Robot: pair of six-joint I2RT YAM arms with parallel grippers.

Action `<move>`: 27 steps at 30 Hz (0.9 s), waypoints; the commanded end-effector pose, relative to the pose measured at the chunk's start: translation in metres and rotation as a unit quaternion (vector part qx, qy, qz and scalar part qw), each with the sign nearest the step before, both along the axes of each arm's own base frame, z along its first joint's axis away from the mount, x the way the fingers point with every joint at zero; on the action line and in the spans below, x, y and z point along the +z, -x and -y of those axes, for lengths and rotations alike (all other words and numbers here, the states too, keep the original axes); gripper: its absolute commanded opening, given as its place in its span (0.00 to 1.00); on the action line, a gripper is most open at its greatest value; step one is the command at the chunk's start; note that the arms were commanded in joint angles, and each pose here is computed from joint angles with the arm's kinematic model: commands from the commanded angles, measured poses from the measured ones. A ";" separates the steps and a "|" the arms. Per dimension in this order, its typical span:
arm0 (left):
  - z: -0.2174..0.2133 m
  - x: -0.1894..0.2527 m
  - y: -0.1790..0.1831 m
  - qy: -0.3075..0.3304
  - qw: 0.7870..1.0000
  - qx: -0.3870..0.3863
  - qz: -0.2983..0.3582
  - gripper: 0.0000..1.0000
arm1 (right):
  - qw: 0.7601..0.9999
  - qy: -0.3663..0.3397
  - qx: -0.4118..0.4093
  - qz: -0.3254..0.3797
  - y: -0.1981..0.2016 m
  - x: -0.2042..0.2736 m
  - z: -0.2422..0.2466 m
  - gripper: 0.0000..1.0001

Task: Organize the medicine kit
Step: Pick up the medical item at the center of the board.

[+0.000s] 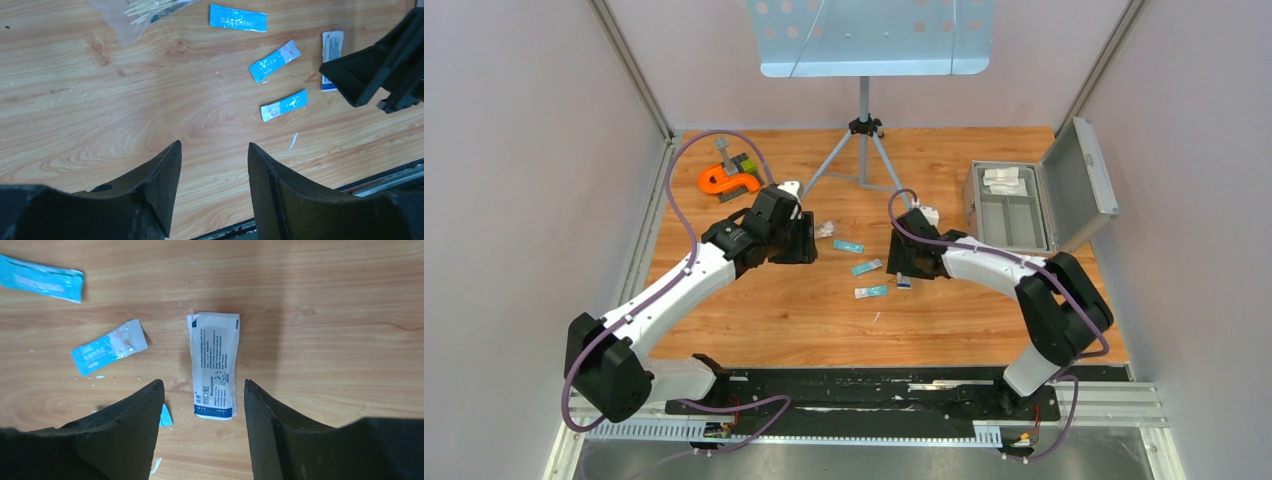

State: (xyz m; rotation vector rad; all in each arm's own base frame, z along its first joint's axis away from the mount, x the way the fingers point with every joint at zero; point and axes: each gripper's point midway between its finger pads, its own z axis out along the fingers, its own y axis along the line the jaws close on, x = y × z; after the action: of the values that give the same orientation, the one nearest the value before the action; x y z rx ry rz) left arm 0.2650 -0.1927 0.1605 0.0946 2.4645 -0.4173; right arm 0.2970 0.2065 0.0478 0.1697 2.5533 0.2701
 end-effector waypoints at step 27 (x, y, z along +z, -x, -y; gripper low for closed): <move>0.006 0.005 -0.002 0.022 1.000 -0.001 0.011 0.60 | 0.996 0.092 0.002 0.012 -0.012 0.022 0.017 0.10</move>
State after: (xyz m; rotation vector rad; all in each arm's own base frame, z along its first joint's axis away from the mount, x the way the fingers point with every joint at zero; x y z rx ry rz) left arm 0.2636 -0.1955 0.1584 0.0943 2.4694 -0.4389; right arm 0.2959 0.1946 0.0356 0.0546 2.6309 0.0141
